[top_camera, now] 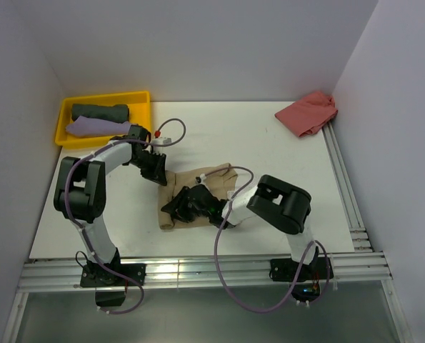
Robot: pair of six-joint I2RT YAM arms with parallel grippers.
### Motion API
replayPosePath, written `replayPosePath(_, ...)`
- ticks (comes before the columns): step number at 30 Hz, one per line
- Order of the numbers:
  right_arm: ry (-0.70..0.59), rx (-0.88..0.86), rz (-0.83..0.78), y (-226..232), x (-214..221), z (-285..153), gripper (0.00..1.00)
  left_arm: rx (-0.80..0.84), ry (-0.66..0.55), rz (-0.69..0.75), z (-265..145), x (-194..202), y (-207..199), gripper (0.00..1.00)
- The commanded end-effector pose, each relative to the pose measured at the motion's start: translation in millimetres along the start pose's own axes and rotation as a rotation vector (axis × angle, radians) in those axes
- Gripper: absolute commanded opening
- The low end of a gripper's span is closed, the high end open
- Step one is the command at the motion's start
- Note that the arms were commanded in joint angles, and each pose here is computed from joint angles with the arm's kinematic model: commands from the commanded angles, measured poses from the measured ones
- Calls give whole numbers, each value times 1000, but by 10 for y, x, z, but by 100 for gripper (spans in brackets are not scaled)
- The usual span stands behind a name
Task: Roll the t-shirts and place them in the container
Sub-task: Roll the tshirt
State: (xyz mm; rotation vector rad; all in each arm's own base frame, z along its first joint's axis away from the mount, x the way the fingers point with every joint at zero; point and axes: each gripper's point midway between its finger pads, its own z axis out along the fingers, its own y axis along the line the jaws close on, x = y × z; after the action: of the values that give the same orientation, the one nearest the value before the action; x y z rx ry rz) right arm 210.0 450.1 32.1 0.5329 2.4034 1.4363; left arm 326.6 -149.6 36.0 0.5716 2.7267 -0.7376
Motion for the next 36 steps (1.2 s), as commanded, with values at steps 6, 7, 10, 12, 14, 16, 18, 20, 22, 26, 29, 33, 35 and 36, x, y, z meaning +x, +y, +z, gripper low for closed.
replayPosePath(6,-189,444,-254,-126,-180,-282,55,-113,-29,25,11,-125,103,18)
replayPosePath(7,-199,462,-277,-99,-163,-305,55,-115,-29,27,13,-128,104,18)
replayPosePath(10,-258,501,-338,168,-208,-359,55,-123,-30,33,9,-134,93,18)
replayPosePath(12,-301,560,-388,179,-263,-444,56,-123,-32,34,7,-140,85,18)
replayPosePath(14,-322,567,-424,339,-250,-468,55,-121,-30,36,12,-136,75,18)
replayPosePath(16,-343,544,-444,511,-264,-440,54,-122,-31,38,12,-141,71,18)
replayPosePath(18,-331,539,-470,551,-244,-373,53,-122,-32,38,12,-147,65,18)
replayPosePath(20,-321,523,-493,644,-216,-267,51,-121,-28,40,18,-140,62,18)
replayPosePath(22,-311,499,-497,778,-181,-182,50,-123,-29,40,16,-140,64,18)
replayPosePath(26,-283,515,-536,760,-121,6,49,-121,-28,42,20,-140,57,18)
replayPosePath(29,-288,545,-550,696,-134,73,49,-119,-29,43,14,-145,52,19)
replayPosePath(33,-290,596,-561,547,-151,105,49,-118,-29,45,14,-145,49,19)
replayPosePath(35,-291,634,-563,431,-161,91,49,-114,-29,46,18,-145,39,20)
replayPosePath(36,-296,644,-564,412,-173,83,49,-116,-30,47,15,-151,41,21)
